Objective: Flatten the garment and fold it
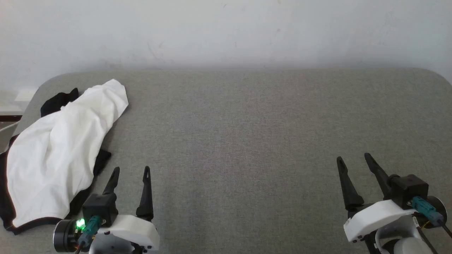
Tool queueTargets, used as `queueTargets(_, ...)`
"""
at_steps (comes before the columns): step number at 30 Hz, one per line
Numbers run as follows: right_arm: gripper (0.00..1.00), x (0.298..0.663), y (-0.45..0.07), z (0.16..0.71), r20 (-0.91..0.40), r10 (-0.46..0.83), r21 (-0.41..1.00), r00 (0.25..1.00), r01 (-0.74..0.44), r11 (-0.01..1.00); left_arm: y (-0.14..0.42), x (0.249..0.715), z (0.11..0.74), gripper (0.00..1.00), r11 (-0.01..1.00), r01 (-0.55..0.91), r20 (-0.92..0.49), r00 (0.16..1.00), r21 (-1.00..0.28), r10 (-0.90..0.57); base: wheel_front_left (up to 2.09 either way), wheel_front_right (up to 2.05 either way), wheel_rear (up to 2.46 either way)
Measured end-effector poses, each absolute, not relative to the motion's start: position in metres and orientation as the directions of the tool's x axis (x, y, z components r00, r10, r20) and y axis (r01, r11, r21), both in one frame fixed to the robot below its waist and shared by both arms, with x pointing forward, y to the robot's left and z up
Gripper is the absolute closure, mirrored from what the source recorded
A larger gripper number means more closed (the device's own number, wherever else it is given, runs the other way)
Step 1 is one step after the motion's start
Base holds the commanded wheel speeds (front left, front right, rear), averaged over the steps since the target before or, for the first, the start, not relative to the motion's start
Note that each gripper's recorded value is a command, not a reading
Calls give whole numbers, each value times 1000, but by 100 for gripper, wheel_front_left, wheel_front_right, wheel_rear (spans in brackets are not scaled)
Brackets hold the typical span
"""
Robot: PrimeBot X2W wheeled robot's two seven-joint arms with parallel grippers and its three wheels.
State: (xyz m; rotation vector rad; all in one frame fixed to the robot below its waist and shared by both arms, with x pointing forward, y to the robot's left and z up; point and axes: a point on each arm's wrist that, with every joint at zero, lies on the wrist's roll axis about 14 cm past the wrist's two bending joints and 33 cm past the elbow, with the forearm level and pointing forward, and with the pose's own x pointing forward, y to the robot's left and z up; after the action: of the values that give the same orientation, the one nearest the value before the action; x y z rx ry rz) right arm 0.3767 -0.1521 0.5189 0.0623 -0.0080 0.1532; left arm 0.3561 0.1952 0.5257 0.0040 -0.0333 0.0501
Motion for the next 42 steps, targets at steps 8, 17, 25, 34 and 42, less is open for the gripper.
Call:
queueTargets(8,0,379,-142,516,15,181,82,983,-181,980,207,348,527,0,996,-88,46,995,-6,88,0,0,0)
queueTargets(17,0,383,-126,513,17,223,116,975,-223,968,223,335,527,0,989,-145,59,988,-14,145,0,0,0)
queueTargets(25,0,386,-112,509,18,260,141,965,-260,955,238,321,526,0,981,-194,66,979,-22,195,0,0,0)
queueTargets(34,0,388,-93,507,20,306,171,952,-305,937,254,306,529,0,968,-251,85,964,-34,253,0,0,0)
queueTargets(42,0,389,-73,506,26,357,194,934,-355,914,269,286,527,0,951,-306,92,946,-48,310,0,0,0)
